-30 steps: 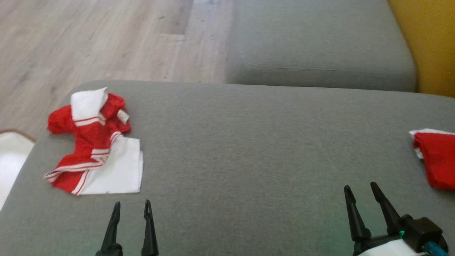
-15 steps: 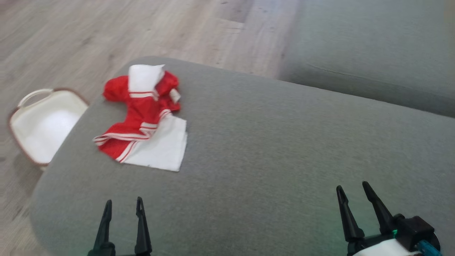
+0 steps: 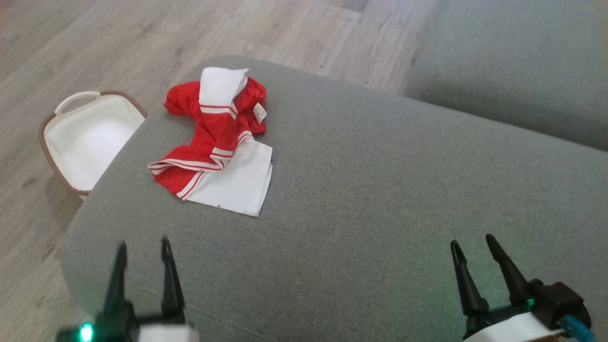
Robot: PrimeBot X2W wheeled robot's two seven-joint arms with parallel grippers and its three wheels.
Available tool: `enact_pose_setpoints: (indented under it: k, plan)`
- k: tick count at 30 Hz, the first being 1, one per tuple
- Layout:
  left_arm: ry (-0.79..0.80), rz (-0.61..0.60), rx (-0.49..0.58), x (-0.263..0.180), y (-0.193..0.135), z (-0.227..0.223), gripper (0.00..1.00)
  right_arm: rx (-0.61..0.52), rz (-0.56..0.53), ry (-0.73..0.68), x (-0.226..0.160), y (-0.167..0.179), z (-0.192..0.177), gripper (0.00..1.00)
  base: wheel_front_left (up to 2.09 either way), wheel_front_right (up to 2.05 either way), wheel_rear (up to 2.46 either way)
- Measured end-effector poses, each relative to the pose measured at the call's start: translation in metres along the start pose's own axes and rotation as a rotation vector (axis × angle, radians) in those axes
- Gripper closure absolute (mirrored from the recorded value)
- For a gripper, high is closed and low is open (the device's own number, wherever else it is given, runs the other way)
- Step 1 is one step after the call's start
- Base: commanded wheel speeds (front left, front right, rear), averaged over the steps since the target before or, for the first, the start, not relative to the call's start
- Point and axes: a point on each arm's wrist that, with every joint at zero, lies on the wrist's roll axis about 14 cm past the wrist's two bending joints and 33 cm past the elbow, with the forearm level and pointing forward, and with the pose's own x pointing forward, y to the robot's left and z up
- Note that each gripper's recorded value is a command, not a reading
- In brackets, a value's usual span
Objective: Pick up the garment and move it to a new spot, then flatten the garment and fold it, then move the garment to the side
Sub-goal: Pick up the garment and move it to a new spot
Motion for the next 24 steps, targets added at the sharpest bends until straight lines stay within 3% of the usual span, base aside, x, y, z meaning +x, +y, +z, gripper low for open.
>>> enact_pose_setpoints:
  k: [10,24]
  plan:
    - [-0.247,-0.119,0.129,0.122,-0.037,0.09,0.0,-0.056,0.02,0.029,0.031,-0.043,-0.014,0.0,0.0,0.0,0.0]
    - [-0.021,-0.302,0.324,0.258,-0.116,0.041,0.0,-0.109,0.067,0.083,0.062,-0.096,-0.053,0.0,0.0,0.0,0.0]
